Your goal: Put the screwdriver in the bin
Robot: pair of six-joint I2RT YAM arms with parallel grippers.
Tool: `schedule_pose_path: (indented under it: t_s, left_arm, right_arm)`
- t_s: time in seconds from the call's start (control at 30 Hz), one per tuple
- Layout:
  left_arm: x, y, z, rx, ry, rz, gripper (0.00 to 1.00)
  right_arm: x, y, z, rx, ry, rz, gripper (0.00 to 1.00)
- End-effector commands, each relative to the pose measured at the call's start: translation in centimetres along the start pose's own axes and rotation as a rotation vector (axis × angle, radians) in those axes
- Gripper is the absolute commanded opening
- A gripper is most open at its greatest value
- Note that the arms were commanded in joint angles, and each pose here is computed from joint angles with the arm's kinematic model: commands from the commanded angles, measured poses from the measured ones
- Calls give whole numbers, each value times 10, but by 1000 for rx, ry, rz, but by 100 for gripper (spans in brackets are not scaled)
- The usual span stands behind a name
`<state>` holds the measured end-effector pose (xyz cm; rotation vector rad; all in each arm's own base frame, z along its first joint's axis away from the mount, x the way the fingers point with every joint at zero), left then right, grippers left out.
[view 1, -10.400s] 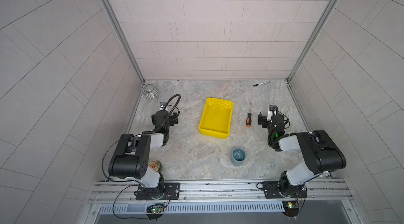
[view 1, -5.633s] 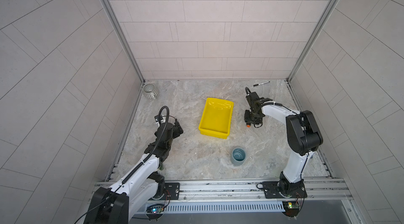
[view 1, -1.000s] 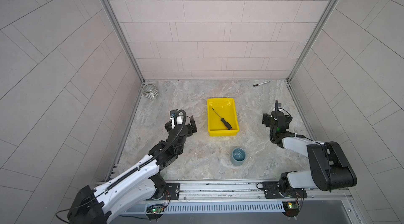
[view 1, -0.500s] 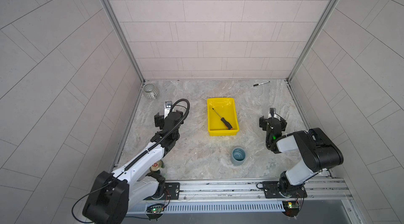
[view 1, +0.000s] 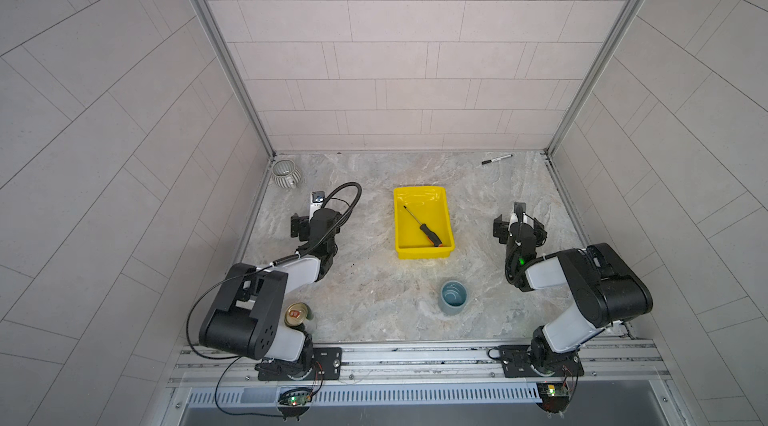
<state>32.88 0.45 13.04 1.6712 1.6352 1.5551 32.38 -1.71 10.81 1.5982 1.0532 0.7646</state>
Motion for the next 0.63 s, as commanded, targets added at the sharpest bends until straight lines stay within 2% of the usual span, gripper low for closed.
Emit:
schedule_pose_path:
  t_s: [0.0,0.1,0.23,0.6]
  left_arm:
    - [2,-5,3,-103,-28,-114,100]
    - [-2,-17,3,-180,-3,-126,100]
    - [-3,-15,9,-94,-7,-111,100]
    - [-2,-16,11,-105,-11,-117,100]
  right_arm:
    - [0,7,0,-28,-11,-1,99]
    - [0,6,0,-25,-10,-1,99]
    - [0,6,0,-26,-10,-2,99]
    - [0,7,1,-19,3,4,99]
Point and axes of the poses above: each gripper's point midway between its finger pads, its own z axis out along the fingers, its own x axis along the line the jaws close on, y = z × x, the point moved 6 cm from there along -z, back along the fingers, and after that the axes turned 11 degrees about z, right-handed, at the moved point
